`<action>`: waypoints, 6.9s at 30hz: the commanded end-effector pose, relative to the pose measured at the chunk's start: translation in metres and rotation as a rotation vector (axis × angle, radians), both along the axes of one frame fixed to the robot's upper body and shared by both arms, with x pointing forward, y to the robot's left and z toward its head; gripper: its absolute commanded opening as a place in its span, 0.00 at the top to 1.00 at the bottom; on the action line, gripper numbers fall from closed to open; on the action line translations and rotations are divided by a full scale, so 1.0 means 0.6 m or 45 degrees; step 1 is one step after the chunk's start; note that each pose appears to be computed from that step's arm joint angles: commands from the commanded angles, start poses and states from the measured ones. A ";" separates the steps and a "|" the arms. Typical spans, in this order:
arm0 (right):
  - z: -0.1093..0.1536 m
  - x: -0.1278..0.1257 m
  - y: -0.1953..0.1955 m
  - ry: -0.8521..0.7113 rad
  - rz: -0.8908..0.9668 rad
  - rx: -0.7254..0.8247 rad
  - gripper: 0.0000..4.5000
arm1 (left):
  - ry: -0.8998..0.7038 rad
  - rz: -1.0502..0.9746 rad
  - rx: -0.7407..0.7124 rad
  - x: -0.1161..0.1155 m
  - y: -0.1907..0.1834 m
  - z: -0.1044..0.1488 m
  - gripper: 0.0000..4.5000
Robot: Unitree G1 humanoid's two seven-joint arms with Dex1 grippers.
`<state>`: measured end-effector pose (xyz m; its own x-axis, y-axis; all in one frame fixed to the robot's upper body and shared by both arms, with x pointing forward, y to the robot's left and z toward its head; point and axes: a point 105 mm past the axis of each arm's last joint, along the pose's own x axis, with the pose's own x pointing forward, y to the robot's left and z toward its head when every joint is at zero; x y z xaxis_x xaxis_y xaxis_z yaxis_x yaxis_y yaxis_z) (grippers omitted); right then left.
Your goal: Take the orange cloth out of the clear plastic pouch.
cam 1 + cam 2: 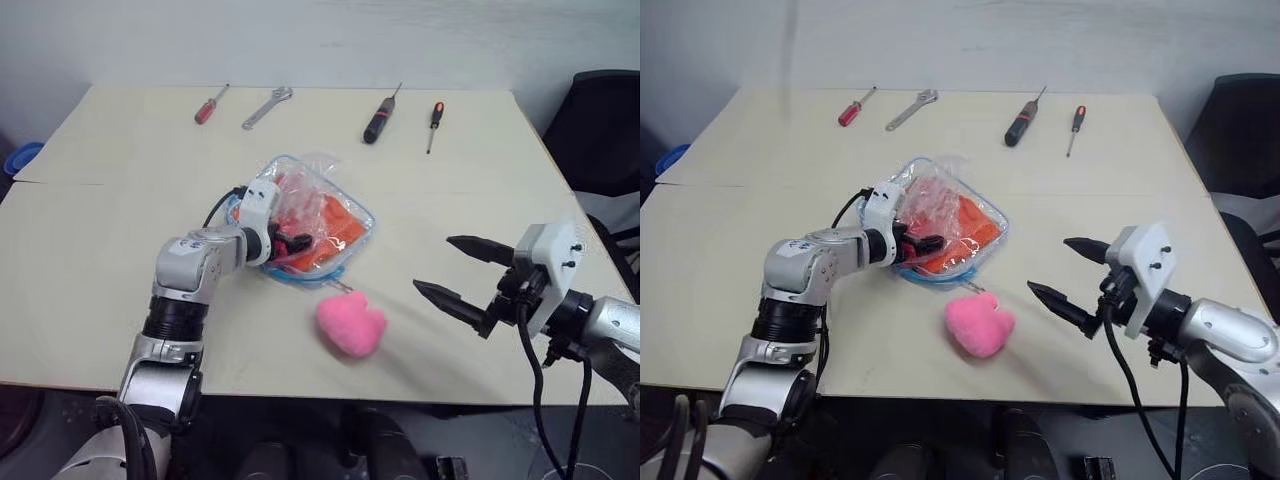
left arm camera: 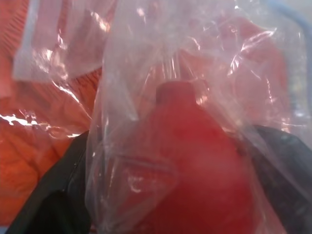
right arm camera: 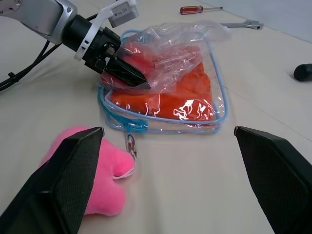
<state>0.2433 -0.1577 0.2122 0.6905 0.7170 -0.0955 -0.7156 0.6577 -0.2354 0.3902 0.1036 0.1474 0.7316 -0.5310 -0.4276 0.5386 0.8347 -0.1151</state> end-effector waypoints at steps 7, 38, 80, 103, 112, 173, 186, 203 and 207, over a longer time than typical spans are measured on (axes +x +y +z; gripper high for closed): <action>0.015 0.012 0.010 -0.083 0.030 0.009 0.00 | -0.072 -0.021 0.041 -0.002 0.018 0.035 0.65; 0.003 0.052 0.060 -0.041 0.360 -0.045 0.00 | -0.183 1.160 0.198 -0.114 0.546 0.073 0.01; -0.016 0.002 0.010 -0.044 0.031 -0.011 0.00 | -0.813 -0.866 1.547 0.072 0.166 0.049 0.28; -0.020 0.004 0.022 -0.017 0.094 -0.043 0.00 | -0.299 -0.612 0.920 -0.047 0.073 -0.013 0.99; -0.022 0.002 0.026 -0.001 0.109 -0.051 0.00 | -0.250 -0.156 0.775 -0.026 0.059 -0.026 0.99; -0.045 0.070 -0.005 -0.095 0.137 -0.469 0.00 | -0.451 -1.537 0.370 -0.129 -0.120 0.013 0.99; -0.075 0.186 0.060 -0.446 0.354 -0.801 0.29 | -0.467 -1.344 0.397 -0.123 -0.085 0.034 1.00; -0.082 0.195 0.055 -0.500 0.437 -0.893 0.99 | -0.396 -1.159 0.399 -0.119 -0.017 0.034 1.00; -0.074 0.191 0.035 -0.508 0.439 -0.925 0.99 | -0.334 -0.986 0.502 -0.110 0.078 0.033 1.00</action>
